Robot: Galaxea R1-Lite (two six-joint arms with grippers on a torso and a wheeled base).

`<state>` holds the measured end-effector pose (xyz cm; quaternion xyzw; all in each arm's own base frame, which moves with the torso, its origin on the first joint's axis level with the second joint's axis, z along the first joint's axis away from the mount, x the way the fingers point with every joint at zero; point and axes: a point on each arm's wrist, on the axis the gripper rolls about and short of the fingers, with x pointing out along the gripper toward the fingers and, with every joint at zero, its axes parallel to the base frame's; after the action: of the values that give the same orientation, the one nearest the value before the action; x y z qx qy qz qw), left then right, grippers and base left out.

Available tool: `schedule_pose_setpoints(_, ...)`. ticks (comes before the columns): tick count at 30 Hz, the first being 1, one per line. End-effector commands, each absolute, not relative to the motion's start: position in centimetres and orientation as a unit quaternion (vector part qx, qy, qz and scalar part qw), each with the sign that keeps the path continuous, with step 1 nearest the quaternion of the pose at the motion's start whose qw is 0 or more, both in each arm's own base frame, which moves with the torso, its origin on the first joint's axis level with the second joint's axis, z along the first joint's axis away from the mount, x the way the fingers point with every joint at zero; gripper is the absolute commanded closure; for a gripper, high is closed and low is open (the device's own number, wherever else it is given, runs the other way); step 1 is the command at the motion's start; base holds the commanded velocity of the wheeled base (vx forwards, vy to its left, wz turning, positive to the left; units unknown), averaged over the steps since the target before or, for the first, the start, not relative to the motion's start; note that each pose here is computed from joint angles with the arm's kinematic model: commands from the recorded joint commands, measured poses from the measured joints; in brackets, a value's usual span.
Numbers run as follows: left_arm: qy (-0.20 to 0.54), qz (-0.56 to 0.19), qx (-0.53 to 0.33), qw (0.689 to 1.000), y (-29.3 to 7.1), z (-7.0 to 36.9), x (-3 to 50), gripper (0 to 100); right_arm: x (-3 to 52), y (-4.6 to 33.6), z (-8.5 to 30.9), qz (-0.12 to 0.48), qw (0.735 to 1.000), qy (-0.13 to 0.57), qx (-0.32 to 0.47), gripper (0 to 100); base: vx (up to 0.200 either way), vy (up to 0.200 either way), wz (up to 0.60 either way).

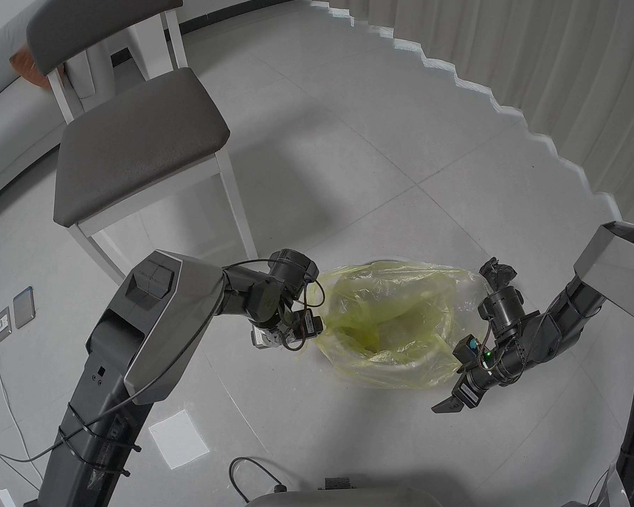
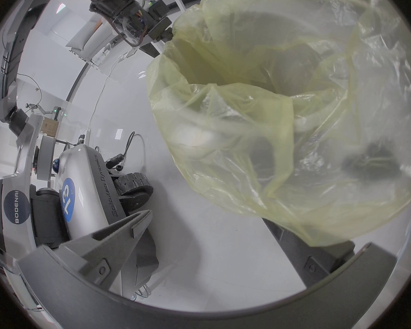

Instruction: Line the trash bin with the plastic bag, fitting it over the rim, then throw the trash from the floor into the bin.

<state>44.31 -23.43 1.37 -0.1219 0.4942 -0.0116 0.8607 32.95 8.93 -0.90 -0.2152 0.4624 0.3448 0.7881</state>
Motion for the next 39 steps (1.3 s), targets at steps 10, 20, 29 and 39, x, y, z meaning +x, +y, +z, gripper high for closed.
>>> schedule_pose_setpoints(10, 0.487, -0.010, -0.166, 0.858, -21.7, 6.3, 43.5, 0, 32.6, 8.8, -0.8, 0.345, 0.787, 0.464, -0.216, 0, 0.000, 0.000, 0.00)
schedule_pose_setpoints(20, 0.512, -0.010, -0.184, 0.839, -22.1, 6.9, 41.6, 0, 32.2, 8.7, -0.4, 0.345, 0.788, 0.463, -0.215, 0, 0.000, 0.000, 0.00)
schedule_pose_setpoints(29, 0.513, -0.026, -0.185, 0.838, -25.1, 3.7, 40.2, 0, 31.8, 8.5, -0.1, 0.345, 0.787, 0.464, -0.215, 0, 0.000, 0.000, 0.00)
schedule_pose_setpoints(39, 0.502, -0.009, -0.228, 0.834, -24.1, 7.4, 38.5, 0, 31.7, 8.6, -0.2, 0.346, 0.787, 0.463, -0.216, 0, 0.000, 0.000, 0.00)
